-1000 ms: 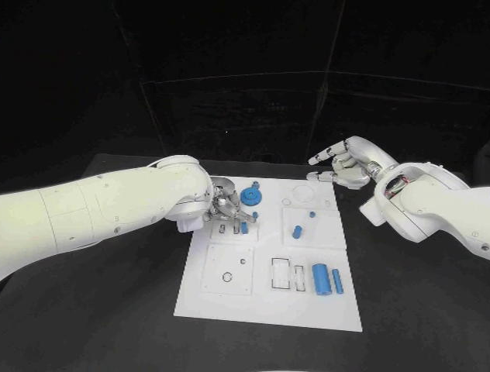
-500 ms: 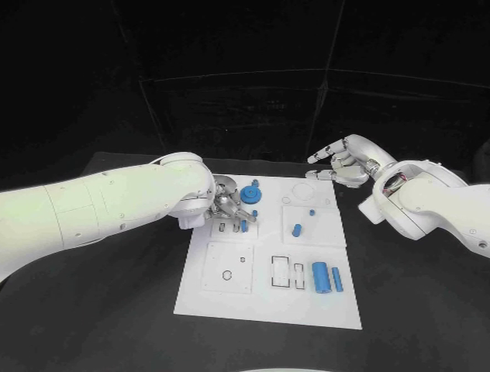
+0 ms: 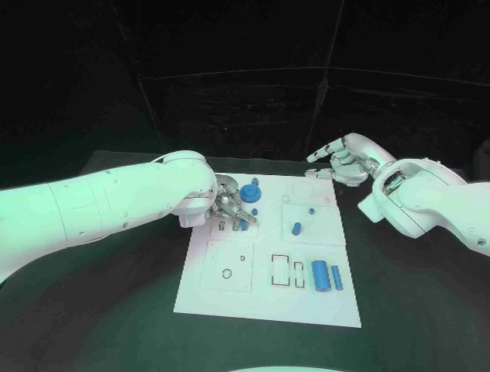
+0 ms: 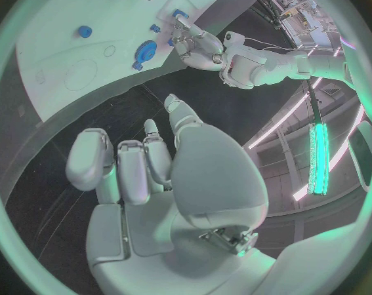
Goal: Assemble the parts on the task board
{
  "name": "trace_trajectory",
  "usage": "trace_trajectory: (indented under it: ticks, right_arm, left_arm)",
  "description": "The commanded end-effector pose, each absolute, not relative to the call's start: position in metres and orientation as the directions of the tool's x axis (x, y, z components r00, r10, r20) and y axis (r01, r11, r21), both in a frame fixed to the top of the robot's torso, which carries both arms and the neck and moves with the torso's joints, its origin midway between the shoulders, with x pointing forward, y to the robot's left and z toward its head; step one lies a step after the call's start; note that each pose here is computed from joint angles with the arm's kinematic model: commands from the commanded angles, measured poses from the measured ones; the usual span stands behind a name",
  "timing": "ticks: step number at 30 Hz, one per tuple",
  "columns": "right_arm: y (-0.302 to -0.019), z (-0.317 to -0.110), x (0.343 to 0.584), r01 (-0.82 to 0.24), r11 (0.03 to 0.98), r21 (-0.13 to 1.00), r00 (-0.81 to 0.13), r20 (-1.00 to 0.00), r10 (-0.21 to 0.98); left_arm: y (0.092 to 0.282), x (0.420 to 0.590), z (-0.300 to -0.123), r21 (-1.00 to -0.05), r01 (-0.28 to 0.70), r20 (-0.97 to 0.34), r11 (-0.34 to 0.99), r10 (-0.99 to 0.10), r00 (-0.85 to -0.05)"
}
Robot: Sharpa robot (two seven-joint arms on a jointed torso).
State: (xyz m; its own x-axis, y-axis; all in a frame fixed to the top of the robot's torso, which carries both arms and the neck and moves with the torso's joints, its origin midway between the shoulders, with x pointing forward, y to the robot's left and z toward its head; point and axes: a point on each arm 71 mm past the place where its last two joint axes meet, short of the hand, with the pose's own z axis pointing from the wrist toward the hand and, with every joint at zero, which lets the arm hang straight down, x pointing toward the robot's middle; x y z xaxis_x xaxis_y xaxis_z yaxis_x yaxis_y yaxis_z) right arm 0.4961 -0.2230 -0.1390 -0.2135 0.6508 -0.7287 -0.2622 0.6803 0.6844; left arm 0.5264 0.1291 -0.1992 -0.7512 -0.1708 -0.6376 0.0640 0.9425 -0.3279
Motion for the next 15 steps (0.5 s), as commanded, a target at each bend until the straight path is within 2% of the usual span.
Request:
trace_trajectory:
  ticks: [1, 15]
  right_arm:
    - [-0.2223, -0.1380, 0.4965, -0.265, 0.680, 0.684, -0.218, -0.730, 0.648]
    - [-0.2223, -0.1384, 0.4975, -0.265, 0.681, 0.683, -0.219, -0.730, 0.647]
  left_arm:
    - [0.1280, 0.5258, -0.1990, -0.306, 0.079, -0.636, 0.949, -0.142, -0.759]
    - [0.1251, 0.5257, -0.1982, -0.312, 0.080, -0.644, 0.947, -0.149, -0.751]
